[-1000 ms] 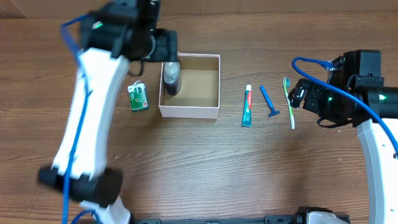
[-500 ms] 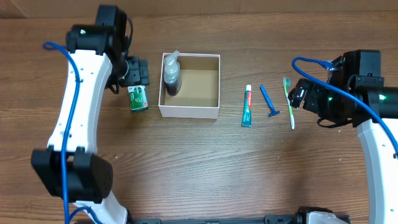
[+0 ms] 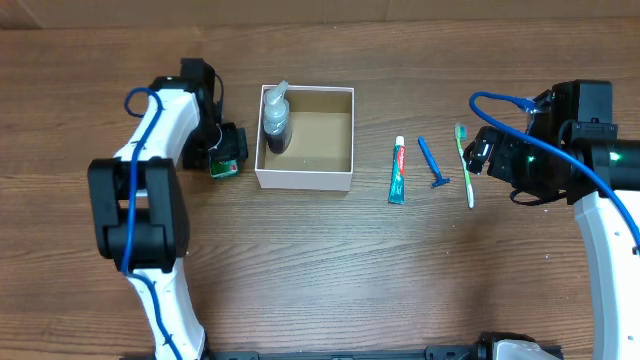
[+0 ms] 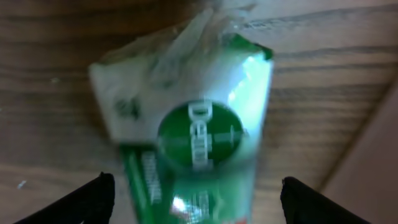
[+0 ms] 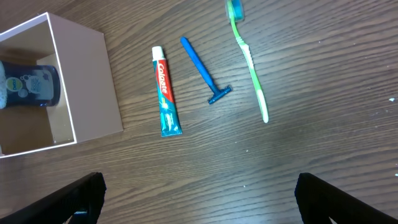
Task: Pack container
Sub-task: 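Grasp the green Dettol soap bar with the left gripper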
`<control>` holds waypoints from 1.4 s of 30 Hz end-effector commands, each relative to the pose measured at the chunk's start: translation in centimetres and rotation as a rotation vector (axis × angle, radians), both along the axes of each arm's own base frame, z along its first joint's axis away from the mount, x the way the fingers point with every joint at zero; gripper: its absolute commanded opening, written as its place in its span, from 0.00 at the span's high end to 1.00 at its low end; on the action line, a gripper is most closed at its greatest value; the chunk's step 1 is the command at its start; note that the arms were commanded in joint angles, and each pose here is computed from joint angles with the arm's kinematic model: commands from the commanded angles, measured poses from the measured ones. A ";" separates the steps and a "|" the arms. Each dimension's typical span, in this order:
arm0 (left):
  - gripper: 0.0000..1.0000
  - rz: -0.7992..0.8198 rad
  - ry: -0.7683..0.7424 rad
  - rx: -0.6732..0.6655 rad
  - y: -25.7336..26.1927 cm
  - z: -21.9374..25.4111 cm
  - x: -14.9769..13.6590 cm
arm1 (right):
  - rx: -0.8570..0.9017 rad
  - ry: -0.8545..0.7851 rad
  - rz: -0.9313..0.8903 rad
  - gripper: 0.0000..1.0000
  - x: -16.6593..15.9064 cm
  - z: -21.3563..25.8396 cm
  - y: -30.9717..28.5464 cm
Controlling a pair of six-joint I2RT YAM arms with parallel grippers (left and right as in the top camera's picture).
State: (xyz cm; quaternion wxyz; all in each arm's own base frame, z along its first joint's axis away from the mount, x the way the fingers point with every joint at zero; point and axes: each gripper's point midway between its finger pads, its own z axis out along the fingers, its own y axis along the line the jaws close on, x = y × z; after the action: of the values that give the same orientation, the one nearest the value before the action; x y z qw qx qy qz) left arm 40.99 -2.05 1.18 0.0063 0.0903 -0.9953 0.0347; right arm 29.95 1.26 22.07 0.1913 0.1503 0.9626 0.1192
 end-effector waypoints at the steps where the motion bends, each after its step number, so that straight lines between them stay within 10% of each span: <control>1: 0.23 -0.023 0.013 0.049 0.7 -1.2 0.0 | -0.009 -0.030 0.000 0.00 0.4 0.9 -0.2; 14: 0.61 -0.044 -0.040 0.069 1.0 -1.0 1.3 | -0.009 -0.030 0.000 0.00 0.4 0.9 -0.2; 22: 0.70 -0.074 -0.070 0.075 1.1 4.1 1.8 | -0.009 -0.030 0.000 0.00 0.4 0.9 -0.2; 35: 0.76 -0.131 -0.461 0.027 -2.3 24.8 -1.0 | -0.009 -0.030 0.000 0.00 0.4 0.9 -0.2; 42: 0.74 -0.248 -0.481 -0.011 -8.2 25.4 -2.6 | -0.009 -0.030 0.000 0.00 0.4 0.9 -0.2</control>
State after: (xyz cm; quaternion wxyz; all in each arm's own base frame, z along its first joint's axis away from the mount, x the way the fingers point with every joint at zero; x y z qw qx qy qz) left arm 38.25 -7.67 28.58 -0.2512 -0.0218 -0.9664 0.0507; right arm 29.96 1.28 22.08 0.1914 0.1500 0.9626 0.1194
